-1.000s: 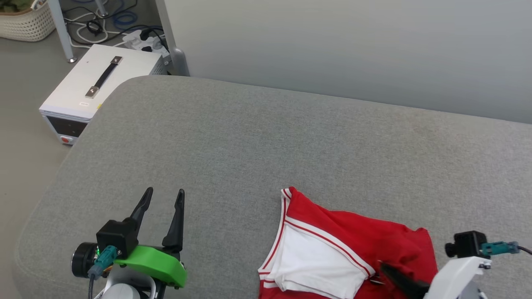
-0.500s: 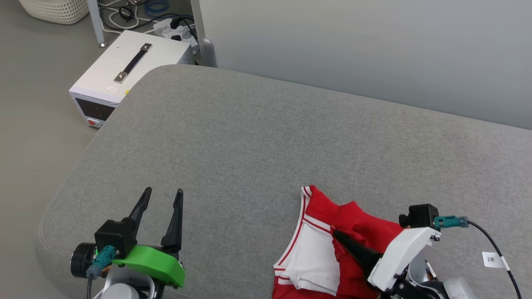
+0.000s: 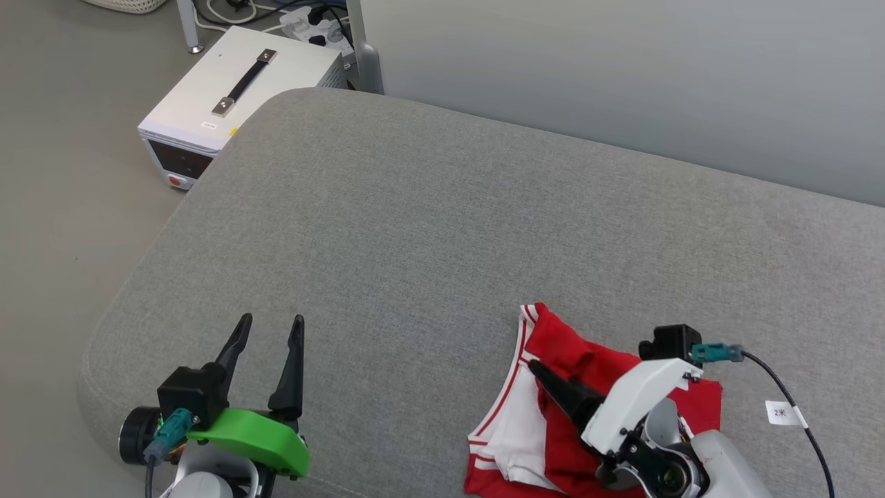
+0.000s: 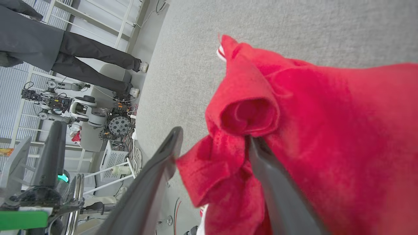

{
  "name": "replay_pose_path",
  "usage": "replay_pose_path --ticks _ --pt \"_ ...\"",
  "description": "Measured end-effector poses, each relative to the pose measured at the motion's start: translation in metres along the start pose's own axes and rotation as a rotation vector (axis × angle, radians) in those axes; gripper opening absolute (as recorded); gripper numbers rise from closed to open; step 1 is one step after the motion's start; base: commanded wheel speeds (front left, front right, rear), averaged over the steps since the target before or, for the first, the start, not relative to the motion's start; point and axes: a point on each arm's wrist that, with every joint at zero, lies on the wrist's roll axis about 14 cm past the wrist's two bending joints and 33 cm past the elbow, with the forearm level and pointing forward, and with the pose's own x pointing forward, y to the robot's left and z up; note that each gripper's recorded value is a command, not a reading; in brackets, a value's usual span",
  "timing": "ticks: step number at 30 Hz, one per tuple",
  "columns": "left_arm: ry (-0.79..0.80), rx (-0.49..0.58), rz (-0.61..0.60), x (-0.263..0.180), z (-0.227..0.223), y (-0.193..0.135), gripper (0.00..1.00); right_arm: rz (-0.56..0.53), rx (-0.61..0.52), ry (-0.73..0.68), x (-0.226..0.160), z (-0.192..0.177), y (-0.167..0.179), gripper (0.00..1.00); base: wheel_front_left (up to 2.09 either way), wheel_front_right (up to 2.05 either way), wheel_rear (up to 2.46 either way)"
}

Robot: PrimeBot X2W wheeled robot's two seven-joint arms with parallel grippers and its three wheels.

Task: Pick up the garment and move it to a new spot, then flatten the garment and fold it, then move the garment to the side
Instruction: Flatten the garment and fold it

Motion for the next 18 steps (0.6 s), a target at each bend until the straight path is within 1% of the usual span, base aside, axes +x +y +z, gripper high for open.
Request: replay_pose_path --ticks 5,12,15,18 --pt "-0.012 0.001 0.013 -0.001 0.003 0.004 1.00 0.079 0.035 0.007 0.007 -0.001 0.026 1.00 0.00 0.00 0.00" --pt "-0.040 -0.008 0.001 -0.001 0.011 0.001 1.00 0.103 -0.026 -0.030 0.007 0.013 0.043 1.00 0.00 0.00 0.00" --pt "-0.052 -0.011 -0.018 0.001 0.014 -0.005 1.00 0.087 -0.094 -0.075 0.003 0.027 0.044 1.00 0.00 0.00 0.00" --pt "-0.068 -0.016 -0.040 0.005 0.018 -0.012 1.00 0.050 -0.252 -0.139 -0.008 0.051 0.041 1.00 0.00 0.00 0.00"
